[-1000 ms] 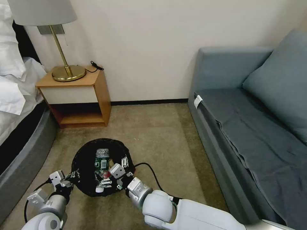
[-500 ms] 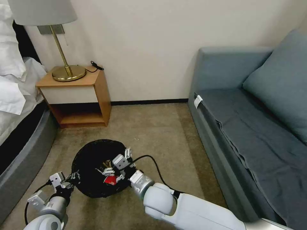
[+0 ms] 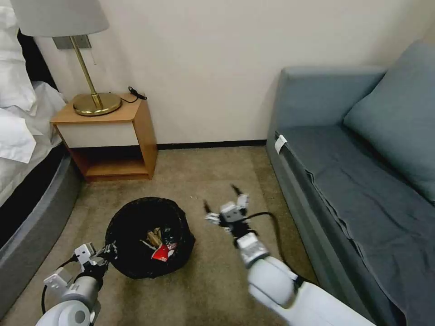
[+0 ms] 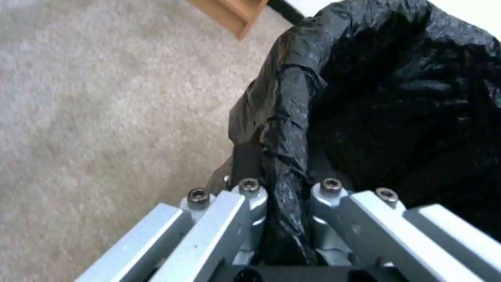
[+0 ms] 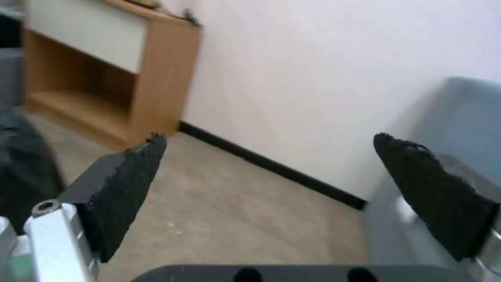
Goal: Pick up the trash bin, then pick up the garbage on the floor and place it into the trash bin.
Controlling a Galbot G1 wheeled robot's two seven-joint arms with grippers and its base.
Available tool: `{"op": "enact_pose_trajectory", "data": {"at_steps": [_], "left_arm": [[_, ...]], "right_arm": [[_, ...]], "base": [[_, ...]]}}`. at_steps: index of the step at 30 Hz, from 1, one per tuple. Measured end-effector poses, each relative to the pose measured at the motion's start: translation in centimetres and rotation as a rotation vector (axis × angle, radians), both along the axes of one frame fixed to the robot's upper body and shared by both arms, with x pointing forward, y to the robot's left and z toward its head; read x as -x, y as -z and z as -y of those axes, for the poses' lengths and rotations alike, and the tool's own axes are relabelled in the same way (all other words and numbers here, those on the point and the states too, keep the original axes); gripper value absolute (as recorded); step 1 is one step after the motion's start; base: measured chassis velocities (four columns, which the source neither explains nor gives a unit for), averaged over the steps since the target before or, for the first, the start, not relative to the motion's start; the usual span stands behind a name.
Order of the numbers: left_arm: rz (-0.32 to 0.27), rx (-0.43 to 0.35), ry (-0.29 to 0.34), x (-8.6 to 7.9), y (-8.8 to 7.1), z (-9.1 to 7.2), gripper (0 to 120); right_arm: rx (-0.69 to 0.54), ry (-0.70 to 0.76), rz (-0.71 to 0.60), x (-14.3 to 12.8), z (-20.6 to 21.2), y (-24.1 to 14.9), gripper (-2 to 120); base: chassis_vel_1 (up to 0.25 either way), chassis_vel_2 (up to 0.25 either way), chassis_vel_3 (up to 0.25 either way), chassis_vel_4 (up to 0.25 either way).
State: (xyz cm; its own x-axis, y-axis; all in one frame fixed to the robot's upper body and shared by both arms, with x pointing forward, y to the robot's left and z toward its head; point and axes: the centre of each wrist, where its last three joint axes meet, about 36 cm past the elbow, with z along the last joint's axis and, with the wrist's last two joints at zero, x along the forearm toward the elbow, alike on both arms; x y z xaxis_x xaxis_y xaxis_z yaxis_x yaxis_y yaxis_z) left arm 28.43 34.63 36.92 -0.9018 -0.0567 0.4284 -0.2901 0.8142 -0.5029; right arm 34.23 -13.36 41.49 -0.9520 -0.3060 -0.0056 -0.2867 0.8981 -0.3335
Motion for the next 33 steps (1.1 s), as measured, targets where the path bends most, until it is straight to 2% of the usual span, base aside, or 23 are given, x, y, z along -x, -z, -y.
{"op": "enact_pose_trajectory", "data": {"at_steps": [2,6,10,20,22,26,28,29,30,33], "left_arm": [[-0.014,0.008,-0.008,-0.1,0.0,0.2,4],[-0.108,0.011,-0.039,-0.5,0.2,0.7,4],[-0.151,-0.005,-0.067,-0.8,0.3,1.0,4],[-0.16,-0.013,-0.067,-1.0,0.7,1.1,4],[-0.158,-0.013,-0.059,-0.9,0.7,1.1,8],[-0.148,-0.026,-0.04,-0.6,0.8,0.7,28],[-0.145,-0.031,-0.039,-0.5,0.8,0.6,31],[-0.127,-0.047,-0.031,-0.4,0.6,0.5,38],[-0.127,-0.047,-0.031,-0.4,0.6,0.5,38],[-0.083,-0.113,-0.008,0.3,0.3,0.3,51]], "right_arm": [[0.0,0.018,0.005,0.3,0.6,-0.3,100],[-0.007,0.103,0.022,2.2,3.1,-1.3,100],[-0.01,0.142,0.02,3.8,4.0,-1.3,100],[-0.033,0.187,0.031,6.1,5.0,-1.6,100],[-0.042,0.195,0.03,6.4,5.0,-1.6,100],[-0.05,0.212,0.025,7.2,5.0,-1.9,100],[-0.052,0.215,0.023,7.4,5.0,-1.9,100],[-0.056,0.223,0.017,7.7,5.0,-2.0,100],[-0.056,0.223,0.017,7.7,5.0,-2.0,100],[-0.062,0.25,-0.003,8.5,4.9,-2.1,100]], "base": [[0.0,0.0,0.0,0.0],[0.0,0.0,0.0,0.0],[0.0,0.0,0.0,0.0],[0.0,0.0,0.0,0.0],[0.0,0.0,0.0,0.0],[0.0,0.0,0.0,0.0],[0.0,0.0,0.0,0.0],[0.0,0.0,0.0,0.0],[0.0,0.0,0.0,0.0],[0.0,0.0,0.0,0.0]]}}
